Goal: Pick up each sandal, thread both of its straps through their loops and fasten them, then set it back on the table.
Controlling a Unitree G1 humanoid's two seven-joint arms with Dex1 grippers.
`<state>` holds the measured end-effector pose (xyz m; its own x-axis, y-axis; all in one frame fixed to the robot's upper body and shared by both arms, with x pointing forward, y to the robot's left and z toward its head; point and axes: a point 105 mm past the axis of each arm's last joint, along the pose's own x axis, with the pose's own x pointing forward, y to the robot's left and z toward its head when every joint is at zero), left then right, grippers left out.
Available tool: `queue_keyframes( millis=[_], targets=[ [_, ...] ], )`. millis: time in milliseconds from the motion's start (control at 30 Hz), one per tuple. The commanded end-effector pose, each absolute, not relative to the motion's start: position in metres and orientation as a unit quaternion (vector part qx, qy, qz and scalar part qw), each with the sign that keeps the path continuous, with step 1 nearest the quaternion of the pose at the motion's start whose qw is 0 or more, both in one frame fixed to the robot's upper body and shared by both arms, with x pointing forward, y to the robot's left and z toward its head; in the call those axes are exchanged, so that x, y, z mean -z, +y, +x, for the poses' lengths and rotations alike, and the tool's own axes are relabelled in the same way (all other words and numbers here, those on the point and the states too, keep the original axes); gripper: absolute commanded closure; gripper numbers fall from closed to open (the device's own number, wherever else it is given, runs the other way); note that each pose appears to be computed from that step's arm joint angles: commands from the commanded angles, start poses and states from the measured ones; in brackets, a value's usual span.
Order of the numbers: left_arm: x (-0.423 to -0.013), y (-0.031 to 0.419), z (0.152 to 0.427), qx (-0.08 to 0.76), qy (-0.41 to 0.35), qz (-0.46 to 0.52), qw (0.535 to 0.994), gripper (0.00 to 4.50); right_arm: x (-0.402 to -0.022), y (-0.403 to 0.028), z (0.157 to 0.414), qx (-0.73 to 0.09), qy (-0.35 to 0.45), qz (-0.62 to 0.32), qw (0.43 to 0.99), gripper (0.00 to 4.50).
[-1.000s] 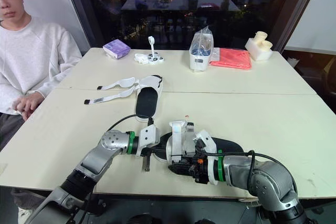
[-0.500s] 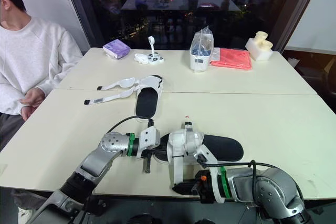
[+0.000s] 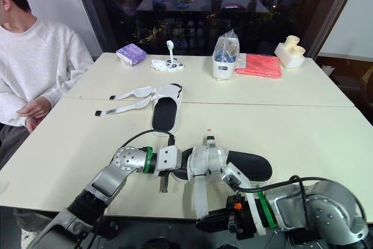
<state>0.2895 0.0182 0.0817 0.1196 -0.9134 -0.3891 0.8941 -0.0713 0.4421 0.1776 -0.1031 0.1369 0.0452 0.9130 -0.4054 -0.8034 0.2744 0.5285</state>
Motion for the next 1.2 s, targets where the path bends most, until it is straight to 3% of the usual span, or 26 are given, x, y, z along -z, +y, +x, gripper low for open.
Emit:
queue_keyframes(
  millis=[33, 200, 367, 567, 867, 967, 1167, 1200],
  targets=[
    [-0.017, 0.028, 0.272, 0.69, 0.093, 0.348, 0.628, 4.5, -0.175, -0.096, 0.185, -0.63, 0.272, 0.067, 0.725, 4.43],
    [-0.011, 0.026, 0.27, 0.703, 0.087, 0.365, 0.604, 4.5, -0.208, -0.097, 0.239, -0.592, 0.207, 0.055, 0.777, 4.43],
    [-0.008, 0.023, 0.267, 0.711, 0.085, 0.368, 0.593, 4.5, -0.206, -0.1, 0.276, -0.556, 0.206, 0.052, 0.803, 4.43],
    [-0.007, 0.022, 0.267, 0.712, 0.084, 0.369, 0.592, 4.5, -0.181, -0.109, 0.306, -0.52, 0.227, 0.028, 0.823, 4.43],
    [-0.007, 0.021, 0.268, 0.709, 0.084, 0.366, 0.597, 4.5, -0.139, -0.119, 0.33, -0.475, 0.266, -0.019, 0.839, 4.43],
    [-0.007, 0.021, 0.269, 0.708, 0.084, 0.366, 0.598, 4.5, -0.131, -0.12, 0.338, -0.461, 0.269, -0.034, 0.845, 3.43],
    [-0.008, 0.022, 0.27, 0.706, 0.083, 0.365, 0.601, 4.5, -0.126, -0.115, 0.35, -0.452, 0.249, -0.107, 0.85, 0.5],
    [-0.008, 0.022, 0.27, 0.705, 0.084, 0.364, 0.602, 4.5, -0.123, -0.114, 0.354, -0.447, 0.248, -0.121, 0.851, 0.5]
  ],
)
